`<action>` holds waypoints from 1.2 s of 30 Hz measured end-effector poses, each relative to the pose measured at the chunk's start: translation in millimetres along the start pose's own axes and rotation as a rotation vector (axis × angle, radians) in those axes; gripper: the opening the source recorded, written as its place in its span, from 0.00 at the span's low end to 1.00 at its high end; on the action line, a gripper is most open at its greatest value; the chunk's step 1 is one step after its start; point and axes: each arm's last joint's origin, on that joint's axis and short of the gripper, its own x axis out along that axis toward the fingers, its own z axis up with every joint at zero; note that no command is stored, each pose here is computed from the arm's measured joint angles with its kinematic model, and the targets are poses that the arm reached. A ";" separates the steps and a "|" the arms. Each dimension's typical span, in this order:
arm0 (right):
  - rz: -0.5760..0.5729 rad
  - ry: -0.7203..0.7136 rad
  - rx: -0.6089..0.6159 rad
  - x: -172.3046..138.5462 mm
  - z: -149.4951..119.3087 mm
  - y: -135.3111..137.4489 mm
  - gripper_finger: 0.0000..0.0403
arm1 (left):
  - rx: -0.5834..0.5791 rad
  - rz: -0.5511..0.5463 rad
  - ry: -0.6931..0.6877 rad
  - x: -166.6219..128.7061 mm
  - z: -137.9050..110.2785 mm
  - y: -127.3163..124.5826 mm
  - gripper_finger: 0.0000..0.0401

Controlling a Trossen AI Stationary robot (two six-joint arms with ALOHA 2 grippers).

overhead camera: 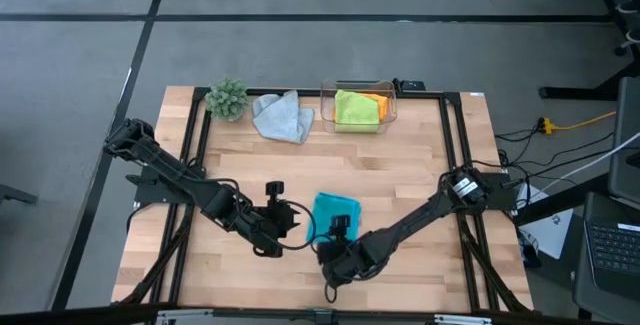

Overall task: Fold microfiber towels
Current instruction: Put the blue microfiber cloth into the transparent bin

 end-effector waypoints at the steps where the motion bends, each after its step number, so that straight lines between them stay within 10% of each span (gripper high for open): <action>1: -0.005 0.007 -0.001 1.6 -1.5 -0.9 0.66 | 0.000 0.000 0.000 0.0 0.0 0.0 0.27; 36: 0.056 0.055 0.064 14.5 -3.1 -11.7 0.65 | 0.000 0.000 0.000 0.0 0.0 0.0 0.27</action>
